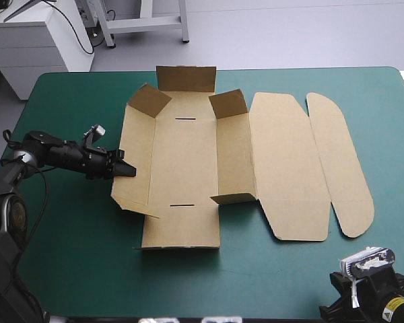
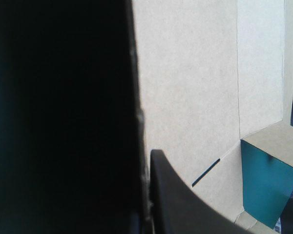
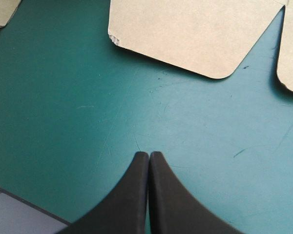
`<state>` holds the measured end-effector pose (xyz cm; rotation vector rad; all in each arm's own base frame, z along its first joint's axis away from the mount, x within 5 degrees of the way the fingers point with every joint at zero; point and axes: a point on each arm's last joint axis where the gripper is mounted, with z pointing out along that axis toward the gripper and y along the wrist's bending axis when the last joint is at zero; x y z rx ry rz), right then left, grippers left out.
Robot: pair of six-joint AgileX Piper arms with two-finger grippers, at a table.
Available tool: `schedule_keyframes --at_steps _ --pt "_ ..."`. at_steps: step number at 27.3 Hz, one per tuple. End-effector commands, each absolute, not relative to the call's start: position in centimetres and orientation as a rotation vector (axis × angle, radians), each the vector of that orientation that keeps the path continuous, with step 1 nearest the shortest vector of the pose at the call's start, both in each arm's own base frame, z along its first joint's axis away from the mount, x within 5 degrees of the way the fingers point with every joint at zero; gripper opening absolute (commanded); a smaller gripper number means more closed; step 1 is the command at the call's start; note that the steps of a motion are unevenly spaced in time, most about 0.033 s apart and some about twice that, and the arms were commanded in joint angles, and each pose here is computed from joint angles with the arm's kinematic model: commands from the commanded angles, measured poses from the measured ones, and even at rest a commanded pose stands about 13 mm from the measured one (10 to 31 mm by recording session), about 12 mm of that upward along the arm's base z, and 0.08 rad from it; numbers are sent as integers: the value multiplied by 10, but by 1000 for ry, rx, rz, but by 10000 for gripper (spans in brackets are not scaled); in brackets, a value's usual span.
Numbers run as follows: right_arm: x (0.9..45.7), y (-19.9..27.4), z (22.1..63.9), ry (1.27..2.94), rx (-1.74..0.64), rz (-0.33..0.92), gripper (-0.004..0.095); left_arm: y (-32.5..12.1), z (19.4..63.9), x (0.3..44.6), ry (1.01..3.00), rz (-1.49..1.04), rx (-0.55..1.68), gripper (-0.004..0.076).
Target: Fold the box
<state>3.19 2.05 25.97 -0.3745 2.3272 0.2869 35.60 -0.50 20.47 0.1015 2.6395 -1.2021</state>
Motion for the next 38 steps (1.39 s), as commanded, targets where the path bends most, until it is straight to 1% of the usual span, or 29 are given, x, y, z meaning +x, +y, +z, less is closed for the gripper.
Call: schedule_keyframes --at_steps 1,5,8,9,10,14,18,22,25,30,34,38 --pt "36 22 270 2265 -369 295 -14 -26 235 348 2574 -1331 254 -8" --pt "36 22 270 2265 -369 295 -14 -44 241 348 2591 -1295 376 -8" --pt "36 22 270 2265 -369 295 -14 -64 270 351 2589 -1084 644 -8" --pt "36 22 270 2265 -369 295 -14 -69 287 353 2564 -970 741 -8" --pt "36 22 270 2265 -369 295 -14 -72 296 354 2545 -905 794 -8" --pt "36 22 270 2265 -369 295 -14 -91 352 355 2369 -676 973 -8" --pt "36 22 270 2265 -369 295 -14 -113 402 352 2165 -455 1062 -8" --pt "36 22 272 2254 -367 296 -14 -135 438 342 2003 -223 1175 -8" --pt "36 23 281 2206 -357 314 -14 -150 449 334 1927 -122 1241 -8" --pt "35 22 297 2139 -345 313 -14 -173 454 319 1832 -36 1359 -8" --pt "34 21 299 2134 -346 308 -14 -184 463 305 1740 82 1416 -8" --pt "34 21 299 2140 -318 323 -14 -191 473 292 1660 123 1458 -9"
